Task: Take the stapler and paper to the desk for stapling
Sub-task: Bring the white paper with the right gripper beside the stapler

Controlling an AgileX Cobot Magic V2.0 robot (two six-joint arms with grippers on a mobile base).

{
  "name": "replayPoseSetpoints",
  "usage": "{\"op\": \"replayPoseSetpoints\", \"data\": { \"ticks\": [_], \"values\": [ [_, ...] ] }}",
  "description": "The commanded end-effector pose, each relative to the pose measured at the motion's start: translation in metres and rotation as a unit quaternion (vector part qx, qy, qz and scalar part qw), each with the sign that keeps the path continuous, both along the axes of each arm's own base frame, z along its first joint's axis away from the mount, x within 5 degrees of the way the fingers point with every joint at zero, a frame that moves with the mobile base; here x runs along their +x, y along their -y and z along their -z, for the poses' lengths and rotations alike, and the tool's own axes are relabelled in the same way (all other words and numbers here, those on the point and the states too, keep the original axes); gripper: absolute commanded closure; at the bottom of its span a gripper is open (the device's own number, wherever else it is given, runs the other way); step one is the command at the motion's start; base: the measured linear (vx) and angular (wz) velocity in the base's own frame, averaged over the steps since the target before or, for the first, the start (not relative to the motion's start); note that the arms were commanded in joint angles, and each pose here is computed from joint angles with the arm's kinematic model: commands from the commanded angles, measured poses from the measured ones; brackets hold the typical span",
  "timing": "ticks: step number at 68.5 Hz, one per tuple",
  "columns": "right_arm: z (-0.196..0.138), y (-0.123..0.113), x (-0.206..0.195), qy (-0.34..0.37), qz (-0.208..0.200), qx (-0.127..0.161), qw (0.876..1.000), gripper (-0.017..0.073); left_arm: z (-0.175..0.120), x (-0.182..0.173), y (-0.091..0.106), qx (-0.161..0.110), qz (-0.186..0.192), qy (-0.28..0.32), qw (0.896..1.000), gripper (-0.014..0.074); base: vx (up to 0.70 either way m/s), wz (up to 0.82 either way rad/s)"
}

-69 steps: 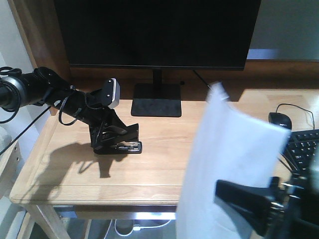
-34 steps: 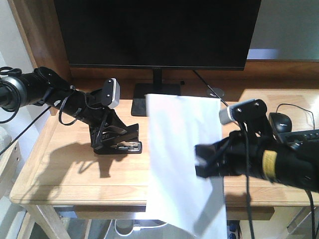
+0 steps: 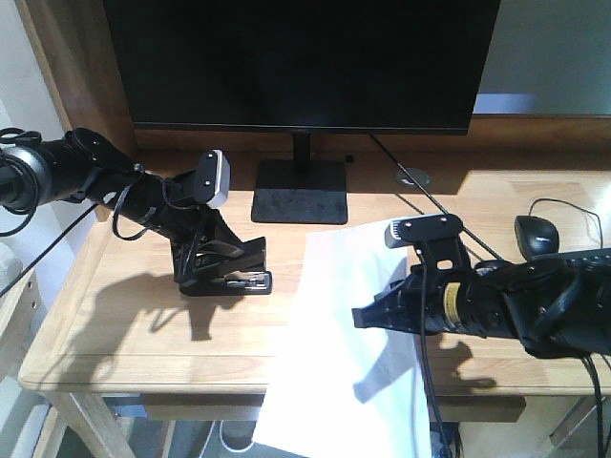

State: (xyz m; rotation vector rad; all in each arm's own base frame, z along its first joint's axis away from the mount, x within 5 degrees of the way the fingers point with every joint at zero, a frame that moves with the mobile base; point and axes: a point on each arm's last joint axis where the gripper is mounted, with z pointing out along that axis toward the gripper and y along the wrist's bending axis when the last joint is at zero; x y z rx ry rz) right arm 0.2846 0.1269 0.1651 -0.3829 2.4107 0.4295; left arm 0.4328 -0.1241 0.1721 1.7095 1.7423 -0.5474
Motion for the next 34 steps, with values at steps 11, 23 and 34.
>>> {"op": "replayPoseSetpoints", "data": {
  "ticks": [11,23,34],
  "values": [
    [-0.022,-0.009,0.013,0.034,-0.023,0.025,0.999,0.0561,-0.037,-0.001,0.003,-0.033,-0.009,0.031,0.999,0.06,0.0,0.0],
    [-0.035,-0.017,0.019,0.049,-0.049,0.048,0.996,0.0561,-0.037,-0.001,0.003,-0.033,-0.009,0.031,0.999,0.06,0.0,0.0],
    [-0.044,-0.021,0.026,0.062,-0.046,0.061,0.995,0.0561,-0.037,-0.001,0.003,-0.033,-0.009,0.031,0.999,0.06,0.0,0.0]
  ]
}}
